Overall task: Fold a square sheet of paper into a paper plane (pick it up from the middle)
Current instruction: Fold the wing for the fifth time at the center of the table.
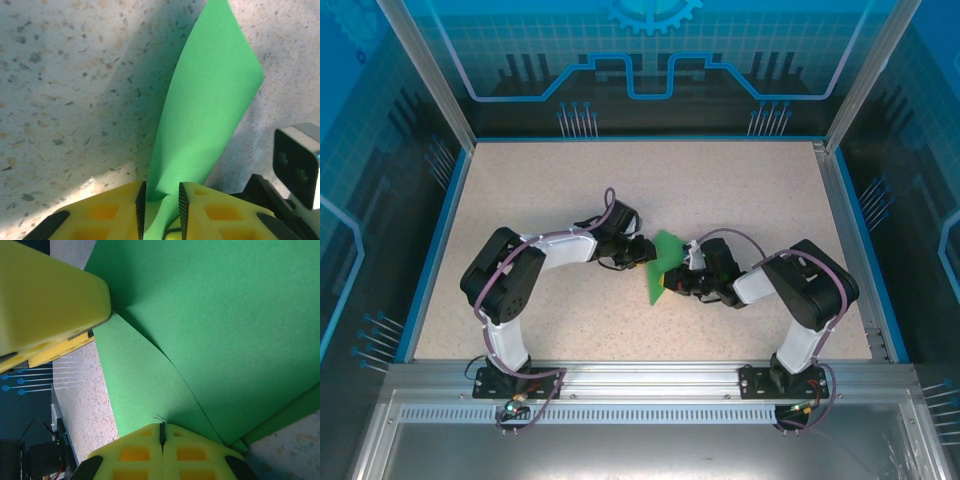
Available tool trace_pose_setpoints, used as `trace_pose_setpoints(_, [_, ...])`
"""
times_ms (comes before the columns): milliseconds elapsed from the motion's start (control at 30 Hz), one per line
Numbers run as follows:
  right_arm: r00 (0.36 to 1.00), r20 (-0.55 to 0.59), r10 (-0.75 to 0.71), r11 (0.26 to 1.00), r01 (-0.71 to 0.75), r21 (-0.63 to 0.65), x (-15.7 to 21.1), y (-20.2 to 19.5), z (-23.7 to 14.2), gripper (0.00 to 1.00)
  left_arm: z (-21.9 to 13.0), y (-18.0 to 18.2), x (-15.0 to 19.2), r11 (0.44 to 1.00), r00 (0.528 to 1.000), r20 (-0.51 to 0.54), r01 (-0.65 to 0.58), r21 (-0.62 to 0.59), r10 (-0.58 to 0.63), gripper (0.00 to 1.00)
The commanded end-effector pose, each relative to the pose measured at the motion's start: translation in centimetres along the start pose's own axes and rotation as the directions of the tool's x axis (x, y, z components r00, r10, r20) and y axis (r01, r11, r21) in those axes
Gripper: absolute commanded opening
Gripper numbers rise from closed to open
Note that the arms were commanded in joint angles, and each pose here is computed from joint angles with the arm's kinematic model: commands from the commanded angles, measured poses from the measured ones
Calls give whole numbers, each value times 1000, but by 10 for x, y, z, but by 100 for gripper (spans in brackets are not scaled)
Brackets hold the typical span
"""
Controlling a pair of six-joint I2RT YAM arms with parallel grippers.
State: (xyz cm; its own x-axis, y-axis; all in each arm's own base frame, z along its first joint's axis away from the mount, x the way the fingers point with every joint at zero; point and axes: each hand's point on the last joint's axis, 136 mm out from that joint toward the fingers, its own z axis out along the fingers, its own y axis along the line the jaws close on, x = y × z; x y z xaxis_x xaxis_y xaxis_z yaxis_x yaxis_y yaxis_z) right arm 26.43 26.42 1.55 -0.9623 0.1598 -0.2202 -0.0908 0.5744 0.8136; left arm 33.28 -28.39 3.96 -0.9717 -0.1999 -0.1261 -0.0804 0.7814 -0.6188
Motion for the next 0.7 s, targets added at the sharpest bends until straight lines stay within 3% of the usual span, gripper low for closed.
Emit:
trace_pose_setpoints(0, [997,-19,69,985,-65,161,10,-42,-3,0,-4,4,3,997,998,-5,-56,-56,56,22])
trace_pose_setpoints(400, [998,-9,58,986,-56,156,3,-32,-5,0,-2,3,6,968,984,-20,-176,-178,176,11])
trace_pose_setpoints(667, [1000,5,10,985,-11,174,-17,-19,-9,0,0,6,8,952,977,-38,-214,-219,211,9])
